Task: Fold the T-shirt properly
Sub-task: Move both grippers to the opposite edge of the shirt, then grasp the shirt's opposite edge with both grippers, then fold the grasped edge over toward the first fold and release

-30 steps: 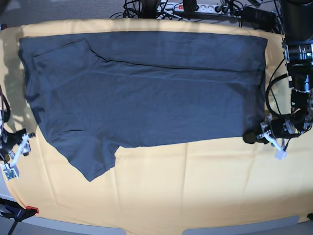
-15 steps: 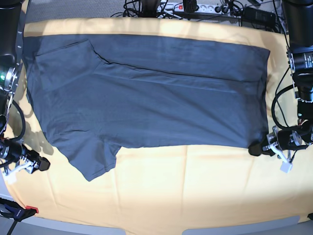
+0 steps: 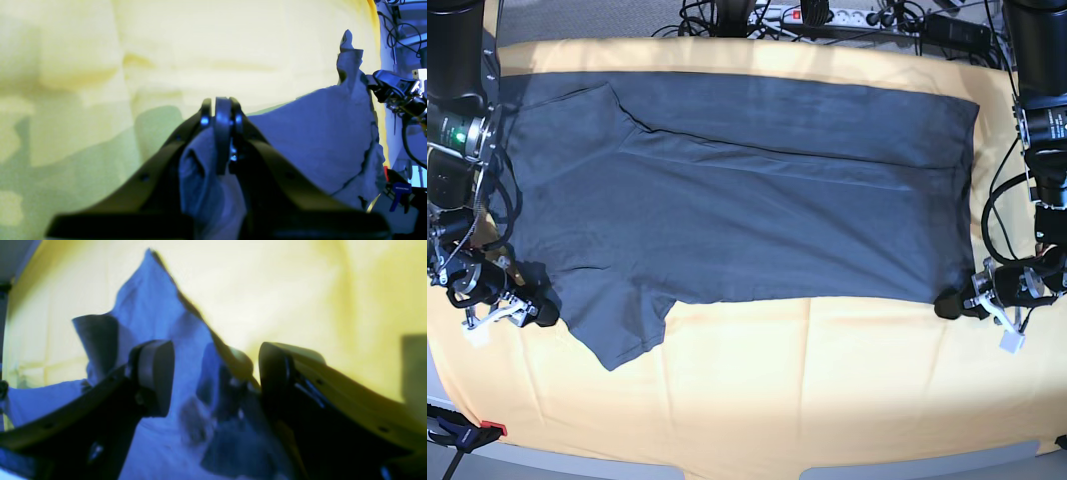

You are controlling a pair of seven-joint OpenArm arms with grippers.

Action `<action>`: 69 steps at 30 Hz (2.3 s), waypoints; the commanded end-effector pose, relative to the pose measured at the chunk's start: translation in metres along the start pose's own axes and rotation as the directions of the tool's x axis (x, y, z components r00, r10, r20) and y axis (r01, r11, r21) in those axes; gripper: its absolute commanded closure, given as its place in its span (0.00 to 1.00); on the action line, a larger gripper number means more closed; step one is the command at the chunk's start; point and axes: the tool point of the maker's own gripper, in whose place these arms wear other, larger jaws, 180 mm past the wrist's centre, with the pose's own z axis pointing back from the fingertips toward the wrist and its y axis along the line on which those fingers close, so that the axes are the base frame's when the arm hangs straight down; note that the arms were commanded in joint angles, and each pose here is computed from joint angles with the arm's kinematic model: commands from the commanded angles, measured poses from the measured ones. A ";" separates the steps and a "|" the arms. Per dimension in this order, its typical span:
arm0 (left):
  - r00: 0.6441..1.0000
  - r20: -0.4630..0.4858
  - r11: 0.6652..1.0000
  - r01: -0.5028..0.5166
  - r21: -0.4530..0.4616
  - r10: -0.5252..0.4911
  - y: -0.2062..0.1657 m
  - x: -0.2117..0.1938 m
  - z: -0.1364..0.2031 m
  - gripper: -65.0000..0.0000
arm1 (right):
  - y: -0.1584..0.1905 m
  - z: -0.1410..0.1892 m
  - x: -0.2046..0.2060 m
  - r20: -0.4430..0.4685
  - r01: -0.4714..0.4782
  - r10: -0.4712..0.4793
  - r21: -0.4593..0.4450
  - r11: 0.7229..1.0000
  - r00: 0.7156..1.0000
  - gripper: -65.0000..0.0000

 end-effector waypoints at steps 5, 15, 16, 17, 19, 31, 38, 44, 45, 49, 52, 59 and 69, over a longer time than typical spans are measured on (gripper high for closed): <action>0.997 0.072 0.999 0.029 -0.012 -0.028 -0.008 0.029 0.011 1.00 | 0.025 -0.008 0.004 -0.017 -0.071 0.072 0.071 0.995 0.997 0.36; 0.997 0.076 0.999 0.030 -0.012 -0.029 -0.008 0.030 0.011 1.00 | 0.009 0.017 0.057 0.211 -0.092 0.086 0.018 0.996 0.974 1.00; 0.996 0.082 0.999 0.032 -0.013 -0.031 -0.008 0.031 0.012 1.00 | 0.006 0.021 0.064 0.232 -0.101 0.097 0.004 0.995 0.968 1.00; 0.996 0.088 0.999 0.037 -0.015 -0.035 -0.009 0.032 0.012 1.00 | 0.003 0.025 0.069 0.240 -0.117 0.117 -0.015 0.993 0.964 1.00; 0.993 0.110 0.999 0.049 -0.022 -0.046 -0.010 0.036 0.012 1.00 | 0.003 0.029 0.080 0.242 -0.149 0.155 -0.042 0.988 0.958 1.00; 0.938 0.294 0.983 0.166 0.075 -0.181 -0.010 0.084 0.017 1.00 | 0.025 0.040 0.127 0.317 -0.216 0.224 -0.060 0.975 0.922 1.00; 0.944 0.289 0.978 0.191 -0.080 -0.161 -0.053 0.098 0.012 1.00 | 0.026 0.031 0.113 0.234 -0.259 0.268 -0.070 0.963 0.935 1.00; 0.961 0.214 0.971 0.203 -0.128 -0.172 -0.065 0.087 0.013 1.00 | 0.041 0.030 0.103 0.149 -0.392 0.399 -0.076 0.917 0.905 1.00; 0.965 0.195 0.971 0.201 -0.126 -0.174 -0.063 0.084 0.015 1.00 | 0.042 0.032 0.100 0.130 -0.421 0.428 -0.081 0.904 0.894 1.00; 0.981 0.149 0.966 0.155 -0.205 -0.126 -0.068 0.072 0.024 1.00 | 0.043 0.037 0.081 0.105 -0.480 0.486 -0.081 0.874 0.868 1.00; 0.989 0.103 0.950 0.129 -0.284 -0.104 -0.079 0.062 0.027 1.00 | 0.040 0.039 0.068 0.096 -0.492 0.498 -0.077 0.867 0.862 1.00; 0.990 -0.019 0.951 0.131 -0.281 -0.142 -0.075 0.040 0.032 1.00 | 0.024 0.056 0.065 0.058 -0.509 0.517 -0.113 0.853 0.854 1.00; 0.991 -0.044 0.958 0.110 -0.266 -0.126 -0.065 0.027 0.033 1.00 | 0.026 0.056 0.062 0.053 -0.490 0.495 -0.089 0.867 0.867 1.00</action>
